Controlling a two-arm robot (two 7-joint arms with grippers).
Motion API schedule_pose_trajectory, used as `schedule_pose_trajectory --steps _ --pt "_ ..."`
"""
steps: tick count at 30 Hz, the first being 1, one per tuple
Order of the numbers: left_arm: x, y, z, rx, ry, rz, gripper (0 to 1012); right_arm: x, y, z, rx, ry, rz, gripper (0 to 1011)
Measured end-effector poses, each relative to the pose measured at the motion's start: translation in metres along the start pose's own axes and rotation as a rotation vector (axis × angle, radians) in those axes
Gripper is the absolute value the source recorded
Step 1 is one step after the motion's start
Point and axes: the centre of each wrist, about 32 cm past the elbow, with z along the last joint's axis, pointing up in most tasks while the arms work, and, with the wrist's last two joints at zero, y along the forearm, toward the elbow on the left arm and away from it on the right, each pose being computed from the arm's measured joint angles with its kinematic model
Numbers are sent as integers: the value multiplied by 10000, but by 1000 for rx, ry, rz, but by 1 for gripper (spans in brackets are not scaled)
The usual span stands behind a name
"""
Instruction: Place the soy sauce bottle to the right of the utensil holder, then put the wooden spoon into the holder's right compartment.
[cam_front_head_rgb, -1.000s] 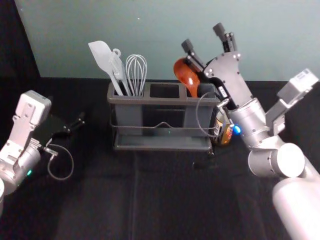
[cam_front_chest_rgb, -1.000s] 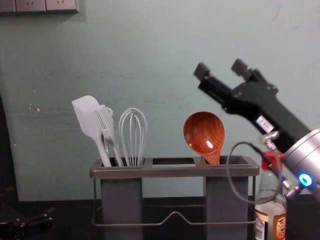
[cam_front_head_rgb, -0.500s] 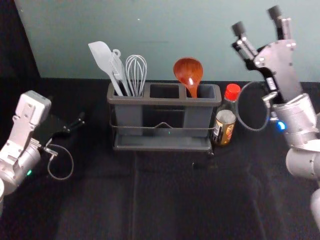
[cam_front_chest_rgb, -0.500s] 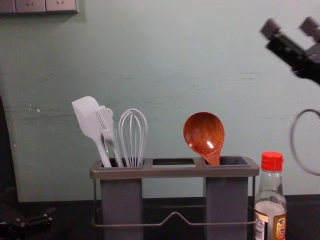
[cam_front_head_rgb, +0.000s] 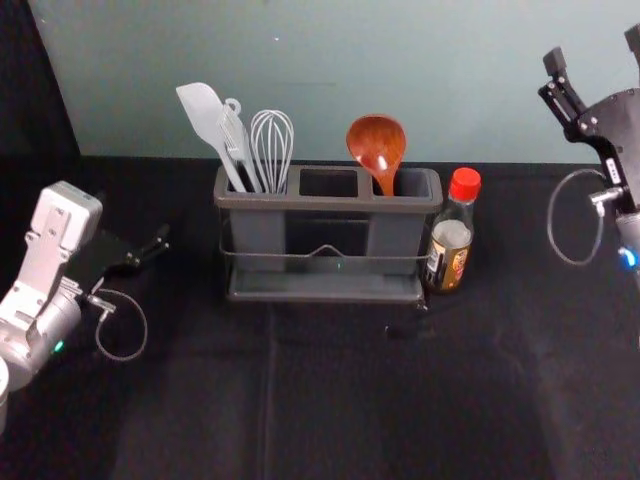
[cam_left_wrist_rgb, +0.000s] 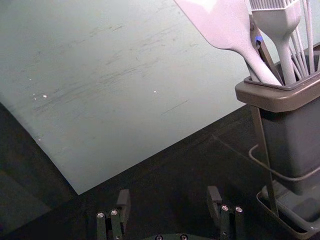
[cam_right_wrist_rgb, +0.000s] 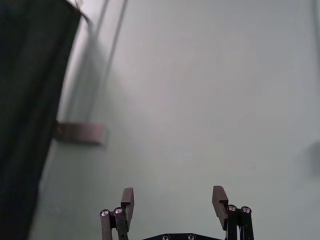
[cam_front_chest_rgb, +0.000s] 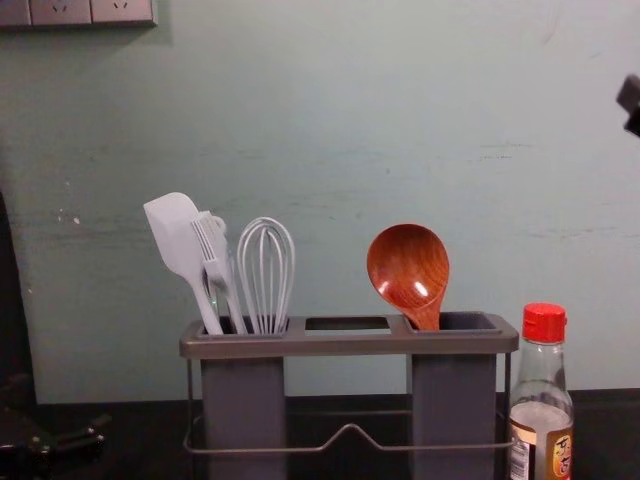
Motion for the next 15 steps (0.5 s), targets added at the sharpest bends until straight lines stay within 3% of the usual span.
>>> schedule_pose_trajectory --steps 1,2,10,15 --pt "0 0 0 0 0 0 1005 16 -17 24 -34 -28 -11 1003" --pt "0 0 0 0 0 0 1005 16 -17 24 -34 -28 -11 1003" --pt "0 0 0 0 0 0 1005 103 -107 105 -262 -131 -25 1002" --pt "0 0 0 0 0 0 1005 133 -167 102 -383 -151 -28 1002"
